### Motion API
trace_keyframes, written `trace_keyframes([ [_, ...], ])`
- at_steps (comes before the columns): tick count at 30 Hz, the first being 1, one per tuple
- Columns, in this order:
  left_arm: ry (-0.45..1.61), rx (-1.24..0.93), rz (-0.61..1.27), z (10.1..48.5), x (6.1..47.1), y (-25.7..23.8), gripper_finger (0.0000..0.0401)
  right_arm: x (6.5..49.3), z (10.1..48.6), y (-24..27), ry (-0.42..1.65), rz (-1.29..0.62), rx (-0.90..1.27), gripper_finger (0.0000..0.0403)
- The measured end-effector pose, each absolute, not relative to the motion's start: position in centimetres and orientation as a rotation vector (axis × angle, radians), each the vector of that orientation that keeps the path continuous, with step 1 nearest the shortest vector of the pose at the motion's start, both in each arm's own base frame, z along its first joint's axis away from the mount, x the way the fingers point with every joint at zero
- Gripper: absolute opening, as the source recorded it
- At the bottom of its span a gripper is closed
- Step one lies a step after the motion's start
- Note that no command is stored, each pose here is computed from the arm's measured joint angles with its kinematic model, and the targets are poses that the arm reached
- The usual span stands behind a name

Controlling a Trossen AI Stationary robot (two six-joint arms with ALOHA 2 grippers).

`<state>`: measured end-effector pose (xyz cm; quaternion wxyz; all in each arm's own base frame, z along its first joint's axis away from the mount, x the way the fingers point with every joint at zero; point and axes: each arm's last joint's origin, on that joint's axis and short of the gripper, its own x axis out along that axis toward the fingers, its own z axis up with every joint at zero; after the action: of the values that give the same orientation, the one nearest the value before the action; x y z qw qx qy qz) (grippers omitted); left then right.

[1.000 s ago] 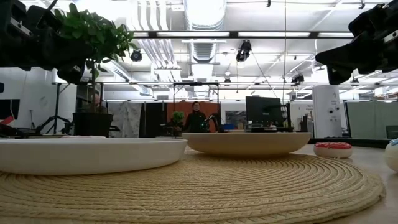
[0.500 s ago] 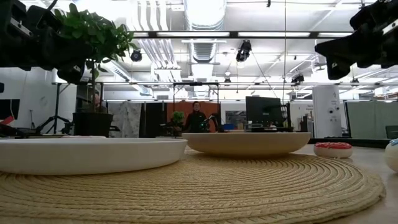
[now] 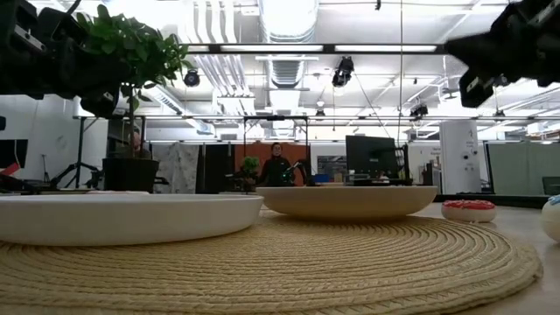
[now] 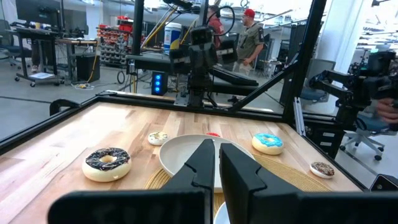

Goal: Pick & Place donuts
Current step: Put the large blue donut on the gray plate

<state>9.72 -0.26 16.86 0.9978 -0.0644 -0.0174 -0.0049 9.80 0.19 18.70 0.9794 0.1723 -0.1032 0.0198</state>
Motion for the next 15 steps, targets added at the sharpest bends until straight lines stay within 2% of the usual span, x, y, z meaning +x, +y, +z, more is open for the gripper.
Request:
trace_keyframes([
  [6, -0.035, -0.129, -0.010, 16.9, 9.7, -0.3, 0.0000, 9.2, 20.6, 0.1, -0.418, 0.049, 0.343, 0.0009],
  [15, -0.034, -0.129, -0.009, 16.9, 9.7, -0.3, 0.0000, 7.2, 23.4, -0.6, -0.807, -0.103, 0.418, 0.0009],
])
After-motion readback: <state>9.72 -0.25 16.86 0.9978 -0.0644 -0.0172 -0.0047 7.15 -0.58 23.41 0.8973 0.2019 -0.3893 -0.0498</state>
